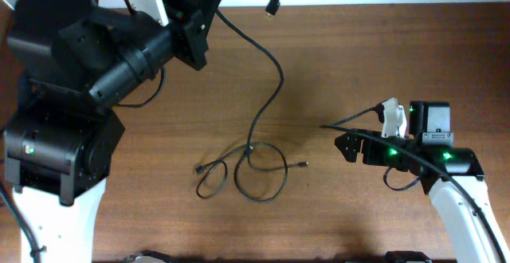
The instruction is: Untangle cables
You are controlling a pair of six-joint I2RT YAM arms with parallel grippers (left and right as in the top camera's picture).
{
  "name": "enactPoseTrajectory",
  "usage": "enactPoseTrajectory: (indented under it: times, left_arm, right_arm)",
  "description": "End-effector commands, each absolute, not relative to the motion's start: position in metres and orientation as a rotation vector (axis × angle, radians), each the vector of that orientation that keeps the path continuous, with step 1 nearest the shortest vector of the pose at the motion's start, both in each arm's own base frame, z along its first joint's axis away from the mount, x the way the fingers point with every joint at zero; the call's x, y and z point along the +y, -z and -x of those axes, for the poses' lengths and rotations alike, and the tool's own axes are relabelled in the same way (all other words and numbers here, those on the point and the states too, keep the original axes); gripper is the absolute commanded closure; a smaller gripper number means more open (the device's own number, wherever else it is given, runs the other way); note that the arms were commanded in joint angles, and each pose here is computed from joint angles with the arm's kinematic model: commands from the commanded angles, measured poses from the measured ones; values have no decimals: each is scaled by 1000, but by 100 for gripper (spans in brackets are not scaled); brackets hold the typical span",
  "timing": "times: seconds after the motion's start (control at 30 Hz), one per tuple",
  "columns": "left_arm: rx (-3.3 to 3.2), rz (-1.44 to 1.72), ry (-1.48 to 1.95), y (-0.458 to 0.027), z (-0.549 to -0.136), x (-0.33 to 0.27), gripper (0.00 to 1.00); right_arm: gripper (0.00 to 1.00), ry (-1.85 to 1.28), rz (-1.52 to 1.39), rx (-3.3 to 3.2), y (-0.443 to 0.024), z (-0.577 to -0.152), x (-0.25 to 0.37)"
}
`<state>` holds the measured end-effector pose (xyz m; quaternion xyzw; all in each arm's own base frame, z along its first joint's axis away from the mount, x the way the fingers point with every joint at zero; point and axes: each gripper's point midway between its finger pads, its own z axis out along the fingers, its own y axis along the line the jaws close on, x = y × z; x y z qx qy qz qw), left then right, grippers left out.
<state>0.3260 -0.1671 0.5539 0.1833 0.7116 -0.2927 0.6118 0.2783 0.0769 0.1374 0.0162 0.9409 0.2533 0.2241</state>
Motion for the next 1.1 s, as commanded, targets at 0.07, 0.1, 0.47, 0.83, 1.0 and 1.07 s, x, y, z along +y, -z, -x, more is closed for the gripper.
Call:
enactPoseTrajectory:
  times: [0.07,0.1,0.47,0.83,1.0,1.07]
  left_arm:
    - [1570,-429,689,-582,-309,-163,100]
    - [1575,-428,689,-580,-309,-163,100]
    - [1550,-461,717,-585,-305,-168,100]
    - [1546,-419,675,-587,-313,-153,100]
    - [1556,-422,668,-584,-313,-152,100]
    - [1585,-409,641,-578,-316,-149,100]
  right_arm:
    - [0,-1077,62,2547,-139,-284,118]
    - [0,-1140,80,2547,-136,-285,126]
    - [0,-1315,450,2606,-86,-271,220]
    - [60,-1355,530,2685,-47,-257,251]
    - [96,-1359,521,2698,-45,-256,252]
    - [96,-1357,510,2697,-45,-257,250]
